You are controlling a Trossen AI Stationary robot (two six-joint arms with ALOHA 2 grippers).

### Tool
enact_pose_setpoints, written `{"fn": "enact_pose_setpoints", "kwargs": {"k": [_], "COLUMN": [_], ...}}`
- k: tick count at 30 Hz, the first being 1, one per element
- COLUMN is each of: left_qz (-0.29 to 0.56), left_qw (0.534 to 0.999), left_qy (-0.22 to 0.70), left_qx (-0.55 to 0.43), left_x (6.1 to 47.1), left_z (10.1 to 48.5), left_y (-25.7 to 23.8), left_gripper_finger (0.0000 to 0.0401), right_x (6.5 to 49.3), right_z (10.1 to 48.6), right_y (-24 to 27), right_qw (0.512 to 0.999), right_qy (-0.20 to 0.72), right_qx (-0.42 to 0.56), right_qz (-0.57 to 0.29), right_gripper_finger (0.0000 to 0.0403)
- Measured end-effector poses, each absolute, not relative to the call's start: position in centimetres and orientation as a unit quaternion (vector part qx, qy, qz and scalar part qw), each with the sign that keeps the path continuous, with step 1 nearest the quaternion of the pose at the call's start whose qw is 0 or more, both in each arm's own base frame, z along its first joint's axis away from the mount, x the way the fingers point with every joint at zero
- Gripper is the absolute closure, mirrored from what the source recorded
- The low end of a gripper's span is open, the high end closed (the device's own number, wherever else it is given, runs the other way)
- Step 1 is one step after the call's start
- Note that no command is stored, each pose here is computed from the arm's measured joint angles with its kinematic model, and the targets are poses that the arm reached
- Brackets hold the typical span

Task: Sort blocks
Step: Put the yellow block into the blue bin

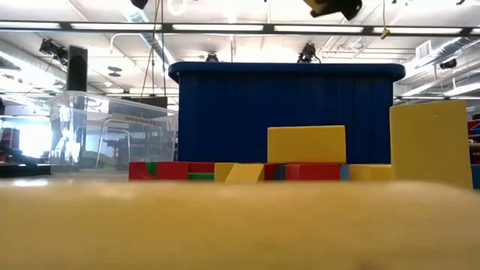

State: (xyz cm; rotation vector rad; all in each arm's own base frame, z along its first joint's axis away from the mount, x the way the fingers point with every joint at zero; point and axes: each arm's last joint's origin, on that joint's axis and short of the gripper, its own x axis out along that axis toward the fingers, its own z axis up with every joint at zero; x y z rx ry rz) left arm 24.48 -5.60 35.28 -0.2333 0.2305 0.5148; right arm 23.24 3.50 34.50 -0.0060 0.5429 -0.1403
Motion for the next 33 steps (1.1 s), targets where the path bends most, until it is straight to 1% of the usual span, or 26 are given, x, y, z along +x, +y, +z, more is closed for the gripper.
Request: {"fn": "enact_pose_setpoints", "kwargs": {"k": [3,7,13,17,21,25,29,33], "left_qz": [0.258,0.265,0.272,0.268,0.267,0.267,0.267,0.266], "left_qw": [0.953,0.952,0.95,0.951,0.951,0.951,0.951,0.951], "left_qy": [0.115,0.115,0.115,0.116,0.116,0.115,0.118,0.122], "left_qx": [-0.106,-0.105,-0.105,-0.106,-0.107,-0.107,-0.106,-0.098], "left_x": [24.6,24.6,24.7,24.7,24.7,24.7,24.7,24.7], "left_z": [35.3,35.3,35.3,35.3,35.3,35.3,35.2,35.2], "left_y": [-5.3,-4.9,-4.5,-4.6,-4.6,-4.6,-4.6,-4.6], "left_gripper_finger": [0.0187,0.0187,0.0187,0.0187,0.0187,0.0187,0.0187,0.0187], "right_x": [23.0,22.6,21.4,20.2,19.5,19.3,19.5,19.3], "right_z": [35.9,37.1,37.1,36.5,35.5,34.6,33.8,33.8], "right_y": [1.5,-1.9,-8.2,-12.1,-15.1,-17.0,-18.0,-18.0], "right_qw": [0.955,0.938,0.897,0.868,0.844,0.83,0.82,0.822], "right_qy": [0.269,0.265,0.267,0.283,0.304,0.322,0.336,0.343], "right_qx": [0.004,0.01,0.038,0.06,0.081,0.096,0.102,0.087], "right_qz": [-0.126,-0.223,-0.35,-0.404,-0.435,-0.445,-0.451,-0.446], "right_gripper_finger": [0.028,0.028,0.028,0.028,0.028,0.0275,0.0241,0.0203]}}
